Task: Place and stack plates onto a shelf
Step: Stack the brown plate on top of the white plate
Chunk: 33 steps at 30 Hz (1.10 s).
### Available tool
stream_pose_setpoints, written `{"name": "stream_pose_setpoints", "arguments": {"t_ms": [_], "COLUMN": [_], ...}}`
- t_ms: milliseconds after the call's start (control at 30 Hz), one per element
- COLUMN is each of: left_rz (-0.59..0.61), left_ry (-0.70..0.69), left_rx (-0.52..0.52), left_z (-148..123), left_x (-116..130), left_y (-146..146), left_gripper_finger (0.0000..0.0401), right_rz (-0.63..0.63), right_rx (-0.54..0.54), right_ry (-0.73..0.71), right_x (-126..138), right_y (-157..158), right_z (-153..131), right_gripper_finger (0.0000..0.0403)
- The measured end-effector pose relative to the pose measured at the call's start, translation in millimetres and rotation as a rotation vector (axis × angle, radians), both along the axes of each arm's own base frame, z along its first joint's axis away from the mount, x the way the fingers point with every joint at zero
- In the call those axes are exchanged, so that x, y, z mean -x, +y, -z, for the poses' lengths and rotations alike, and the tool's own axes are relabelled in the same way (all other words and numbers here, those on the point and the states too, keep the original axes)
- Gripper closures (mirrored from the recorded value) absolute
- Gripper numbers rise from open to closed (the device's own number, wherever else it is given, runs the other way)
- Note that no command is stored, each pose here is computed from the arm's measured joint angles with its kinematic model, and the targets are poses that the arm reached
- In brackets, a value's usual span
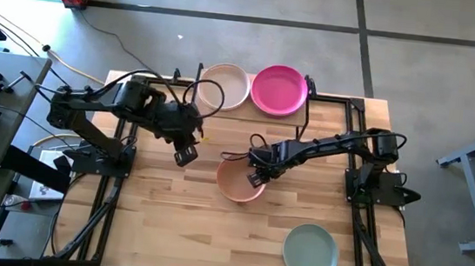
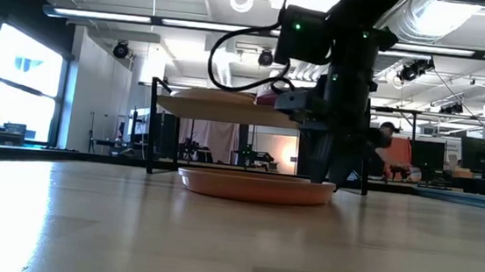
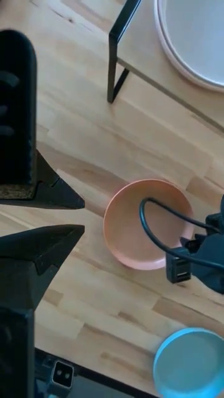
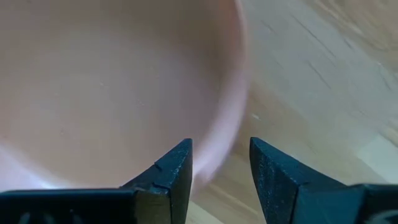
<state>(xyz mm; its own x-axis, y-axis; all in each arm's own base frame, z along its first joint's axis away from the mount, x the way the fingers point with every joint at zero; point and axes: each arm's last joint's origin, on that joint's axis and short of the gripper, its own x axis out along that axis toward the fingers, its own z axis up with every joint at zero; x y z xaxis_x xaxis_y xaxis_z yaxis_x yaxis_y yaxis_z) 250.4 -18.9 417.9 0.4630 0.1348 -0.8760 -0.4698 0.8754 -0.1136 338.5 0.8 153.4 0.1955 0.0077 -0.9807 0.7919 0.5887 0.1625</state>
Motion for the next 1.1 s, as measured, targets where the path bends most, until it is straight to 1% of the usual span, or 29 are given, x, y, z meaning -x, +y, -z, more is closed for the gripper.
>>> {"name": "stream_pose_setpoints", "arguments": {"t_ms": [133, 233, 367, 500, 567, 700, 900, 967, 1100], "left_rz": [-0.019, -0.039, -0.071, -0.018, 0.007, 0.010, -0.001, 0.000, 0.047], "left_ry": [-0.005, -0.010, -0.017, -0.010, -0.017, -0.015, -0.008, 0.000, 0.013], "left_rx": [-0.007, 0.000, -0.011, -0.044, -0.057, -0.062, -0.122, -0.139, -0.174], "left_z": [-0.1, -0.2, 0.5, 0.9, 0.9, 1.2, 1.1, 1.3, 1.3], "left_x": [0.0, -0.1, -2.2, -3.5, -5.5, -5.9, -5.1, -4.6, -4.7], "left_y": [-0.6, -0.5, 0.4, 0.4, 0.2, 0.2, 1.9, 2.7, 4.8], "left_gripper_finger": [0.0362, 0.0362, 0.0362, 0.0362, 0.0362, 0.0362, 0.0362, 0.0362, 0.0362], "right_rz": [0.002, 0.002, 0.003, 0.005, -0.006, -0.021, -0.062, -0.087, -0.132], "right_rx": [0.002, -0.002, -0.002, -0.003, -0.011, -0.026, -0.042, -0.036, -0.021], "right_ry": [-0.010, -0.009, -0.007, -0.005, -0.006, -0.005, -0.021, -0.038, -0.069], "right_x": [-3.2, -3.5, -3.3, -3.1, -3.3, -3.4, -4.4, -8.5, -18.0], "right_y": [-0.6, -0.5, -0.9, -1.7, -2.6, -2.0, -0.9, -0.4, -0.6], "right_z": [4.2, 5.1, 5.1, 5.1, 4.8, 4.5, -3.4, -9.6, -27.9], "right_gripper_finger": [0.0268, 0.0284, 0.0325, 0.0378, 0.0396, 0.0395, 0.0402, 0.0402, 0.0403]}}
